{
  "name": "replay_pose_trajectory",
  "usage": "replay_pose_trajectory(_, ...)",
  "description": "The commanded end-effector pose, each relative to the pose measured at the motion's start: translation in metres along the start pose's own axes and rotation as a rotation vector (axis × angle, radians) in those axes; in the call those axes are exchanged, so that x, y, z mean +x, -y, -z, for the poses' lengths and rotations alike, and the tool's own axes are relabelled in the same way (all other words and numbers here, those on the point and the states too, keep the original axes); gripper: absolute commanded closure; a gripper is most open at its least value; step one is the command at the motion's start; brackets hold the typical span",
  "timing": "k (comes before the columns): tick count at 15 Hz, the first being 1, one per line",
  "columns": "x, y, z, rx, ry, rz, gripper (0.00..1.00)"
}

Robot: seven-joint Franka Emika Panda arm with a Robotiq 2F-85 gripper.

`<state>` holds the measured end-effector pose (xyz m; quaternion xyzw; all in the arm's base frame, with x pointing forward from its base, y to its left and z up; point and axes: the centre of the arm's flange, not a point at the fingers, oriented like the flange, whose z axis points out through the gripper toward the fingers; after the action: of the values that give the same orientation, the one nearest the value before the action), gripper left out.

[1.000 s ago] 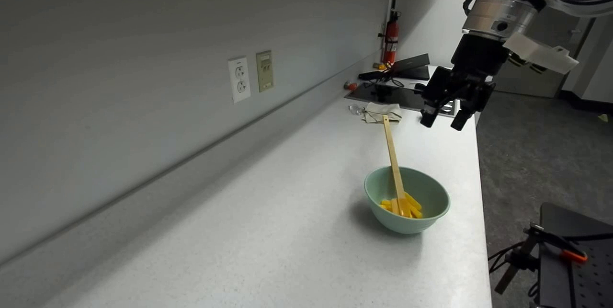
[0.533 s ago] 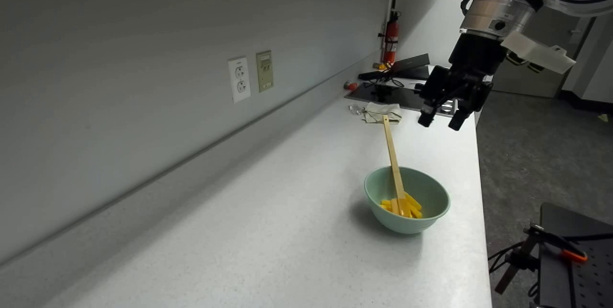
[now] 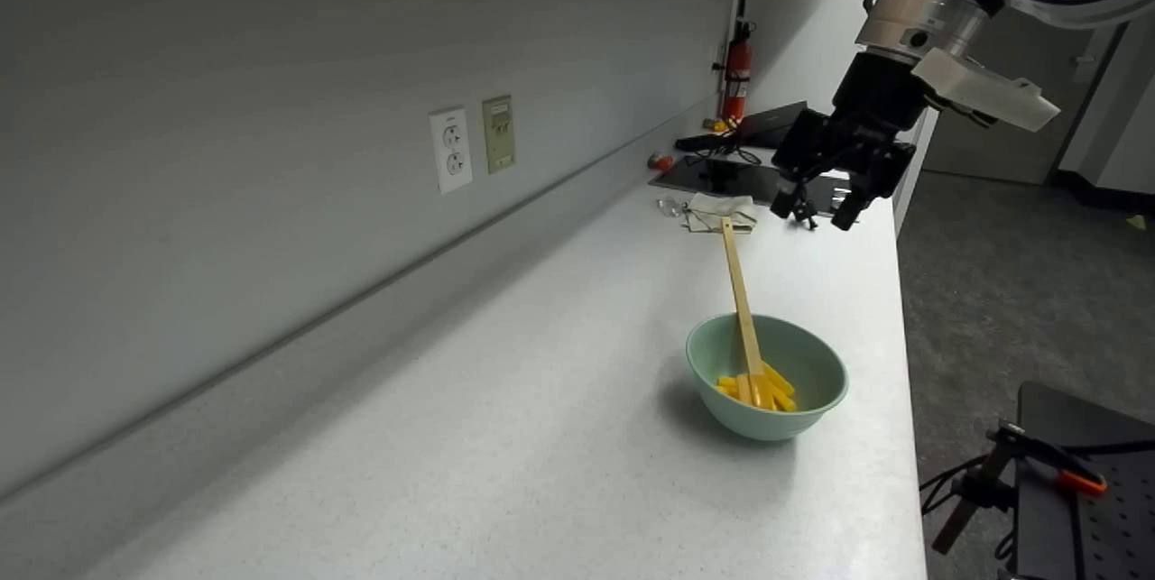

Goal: Use the ladle to stir in the bowl

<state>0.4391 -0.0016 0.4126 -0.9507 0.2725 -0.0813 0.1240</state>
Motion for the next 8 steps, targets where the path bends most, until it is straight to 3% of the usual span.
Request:
replay_pose_trajectory(1,0.034,0.01,0.0,-0.019,-0.07,-0.082,0.0)
replay_pose_trajectory(8,0.079,0.014,-0.02,-0.093,-0.188,-0.224,0.0)
